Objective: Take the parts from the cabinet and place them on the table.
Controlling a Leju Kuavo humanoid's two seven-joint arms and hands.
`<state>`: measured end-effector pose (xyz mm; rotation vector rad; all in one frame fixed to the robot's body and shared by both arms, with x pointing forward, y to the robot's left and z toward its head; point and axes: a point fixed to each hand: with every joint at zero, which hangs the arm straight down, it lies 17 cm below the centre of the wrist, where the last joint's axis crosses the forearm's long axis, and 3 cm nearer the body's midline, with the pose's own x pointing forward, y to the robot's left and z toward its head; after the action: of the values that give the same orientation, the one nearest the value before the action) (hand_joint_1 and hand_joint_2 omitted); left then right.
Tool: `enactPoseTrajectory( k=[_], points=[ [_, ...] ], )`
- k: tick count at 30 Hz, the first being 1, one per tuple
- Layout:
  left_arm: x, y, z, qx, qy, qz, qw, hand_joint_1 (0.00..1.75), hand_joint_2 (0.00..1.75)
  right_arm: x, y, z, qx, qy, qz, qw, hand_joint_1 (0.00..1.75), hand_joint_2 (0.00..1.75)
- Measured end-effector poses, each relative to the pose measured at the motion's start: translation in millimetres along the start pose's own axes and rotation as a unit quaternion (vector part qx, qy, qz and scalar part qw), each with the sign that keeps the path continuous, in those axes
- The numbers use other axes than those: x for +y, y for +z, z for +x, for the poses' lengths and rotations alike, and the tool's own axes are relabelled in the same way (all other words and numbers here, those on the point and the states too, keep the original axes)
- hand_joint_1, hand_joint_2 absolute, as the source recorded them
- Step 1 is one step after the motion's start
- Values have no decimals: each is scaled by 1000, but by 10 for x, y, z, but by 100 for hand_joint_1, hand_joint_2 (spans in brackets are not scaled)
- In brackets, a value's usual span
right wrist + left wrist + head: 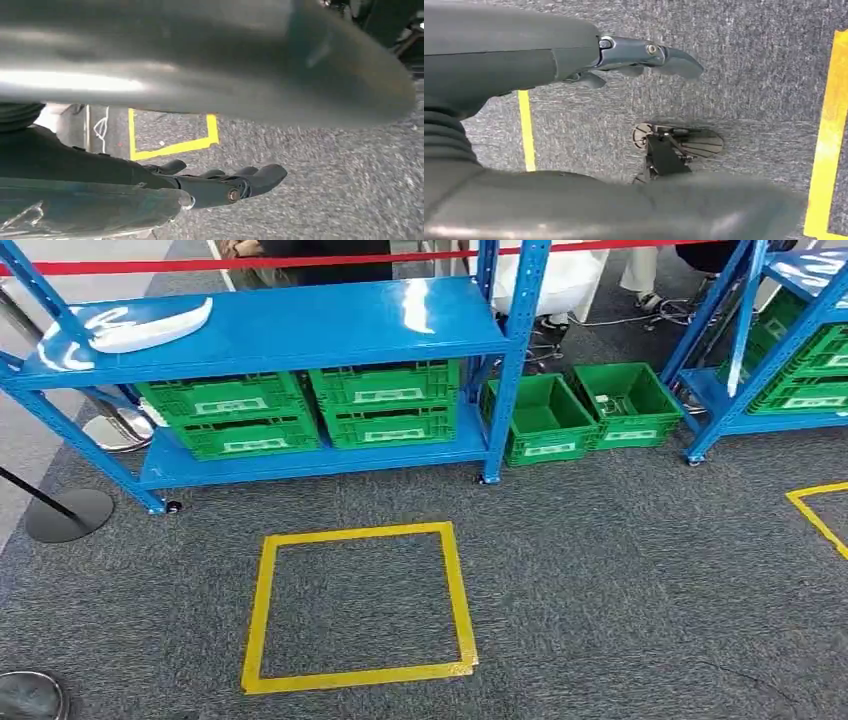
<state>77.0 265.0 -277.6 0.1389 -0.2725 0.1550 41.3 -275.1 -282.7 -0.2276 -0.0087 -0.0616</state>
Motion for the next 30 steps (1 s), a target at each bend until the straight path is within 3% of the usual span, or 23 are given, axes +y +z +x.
enactPoseTrajectory(
  k=[30],
  points=[
    [238,-5,-114,2,-33,-16,999,0,0,-119,-26,69,-68,-2,41,997,0,0]
  ],
)
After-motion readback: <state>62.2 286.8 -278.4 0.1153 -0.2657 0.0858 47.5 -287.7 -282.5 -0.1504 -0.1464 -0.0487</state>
